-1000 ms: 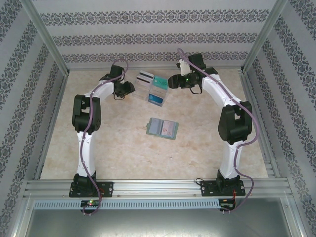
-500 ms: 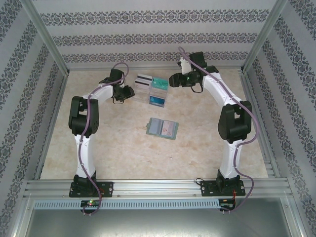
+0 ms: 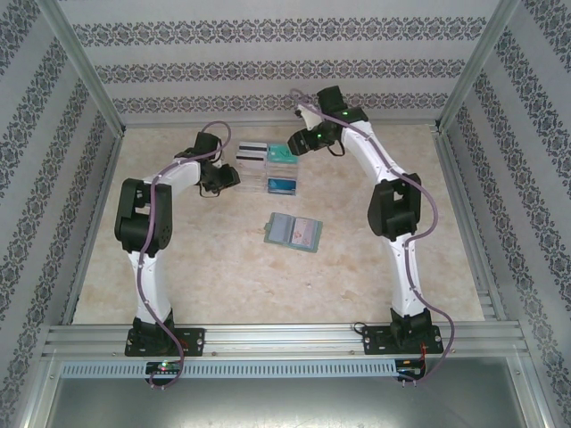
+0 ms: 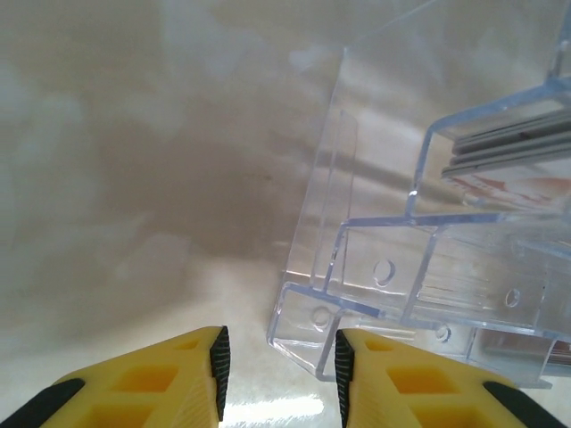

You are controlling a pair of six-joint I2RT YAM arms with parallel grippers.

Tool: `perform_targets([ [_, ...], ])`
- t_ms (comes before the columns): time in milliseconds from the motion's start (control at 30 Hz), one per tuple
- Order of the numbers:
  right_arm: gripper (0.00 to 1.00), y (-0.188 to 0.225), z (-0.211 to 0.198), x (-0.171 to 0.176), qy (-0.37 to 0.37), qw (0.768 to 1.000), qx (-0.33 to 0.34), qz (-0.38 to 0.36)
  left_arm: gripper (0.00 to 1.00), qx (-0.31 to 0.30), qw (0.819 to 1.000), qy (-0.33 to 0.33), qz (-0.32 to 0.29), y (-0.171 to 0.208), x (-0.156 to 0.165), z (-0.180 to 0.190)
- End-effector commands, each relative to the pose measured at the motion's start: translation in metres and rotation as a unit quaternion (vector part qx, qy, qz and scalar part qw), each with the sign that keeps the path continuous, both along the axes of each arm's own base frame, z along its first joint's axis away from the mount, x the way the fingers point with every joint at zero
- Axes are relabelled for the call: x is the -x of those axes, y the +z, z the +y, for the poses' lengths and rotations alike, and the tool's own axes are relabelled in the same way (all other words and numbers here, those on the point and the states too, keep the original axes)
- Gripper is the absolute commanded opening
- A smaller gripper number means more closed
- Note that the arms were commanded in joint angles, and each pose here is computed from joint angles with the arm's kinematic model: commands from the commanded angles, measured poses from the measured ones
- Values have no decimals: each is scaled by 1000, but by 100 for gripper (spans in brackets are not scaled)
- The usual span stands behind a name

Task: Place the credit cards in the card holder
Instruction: Rotate the storage box at the top-center of the table.

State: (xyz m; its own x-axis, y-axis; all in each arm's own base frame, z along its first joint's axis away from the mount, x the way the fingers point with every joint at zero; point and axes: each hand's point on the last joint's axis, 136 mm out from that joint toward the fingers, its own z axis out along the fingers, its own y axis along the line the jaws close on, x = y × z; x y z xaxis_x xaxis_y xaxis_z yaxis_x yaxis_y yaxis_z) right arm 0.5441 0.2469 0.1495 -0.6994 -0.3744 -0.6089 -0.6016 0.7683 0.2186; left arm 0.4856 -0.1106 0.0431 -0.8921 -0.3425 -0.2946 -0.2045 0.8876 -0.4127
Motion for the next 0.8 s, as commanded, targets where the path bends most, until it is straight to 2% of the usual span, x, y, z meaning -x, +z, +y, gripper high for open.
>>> perform_targets([
  [0, 69, -10, 17, 9, 52, 997, 47, -13, 37, -40, 998, -11, 53, -19, 35, 9],
  [433, 70, -29, 36, 0, 79, 994, 70, -36, 38, -43, 998, -16, 45, -9, 45, 11],
  [533, 72, -28, 39, -1, 83, 994, 66, -40, 38, -43, 998, -17, 43, -9, 43, 11],
  [767, 74, -36, 34, -13, 64, 993, 83, -49, 38, -40, 998, -19, 44, -10, 42, 9],
])
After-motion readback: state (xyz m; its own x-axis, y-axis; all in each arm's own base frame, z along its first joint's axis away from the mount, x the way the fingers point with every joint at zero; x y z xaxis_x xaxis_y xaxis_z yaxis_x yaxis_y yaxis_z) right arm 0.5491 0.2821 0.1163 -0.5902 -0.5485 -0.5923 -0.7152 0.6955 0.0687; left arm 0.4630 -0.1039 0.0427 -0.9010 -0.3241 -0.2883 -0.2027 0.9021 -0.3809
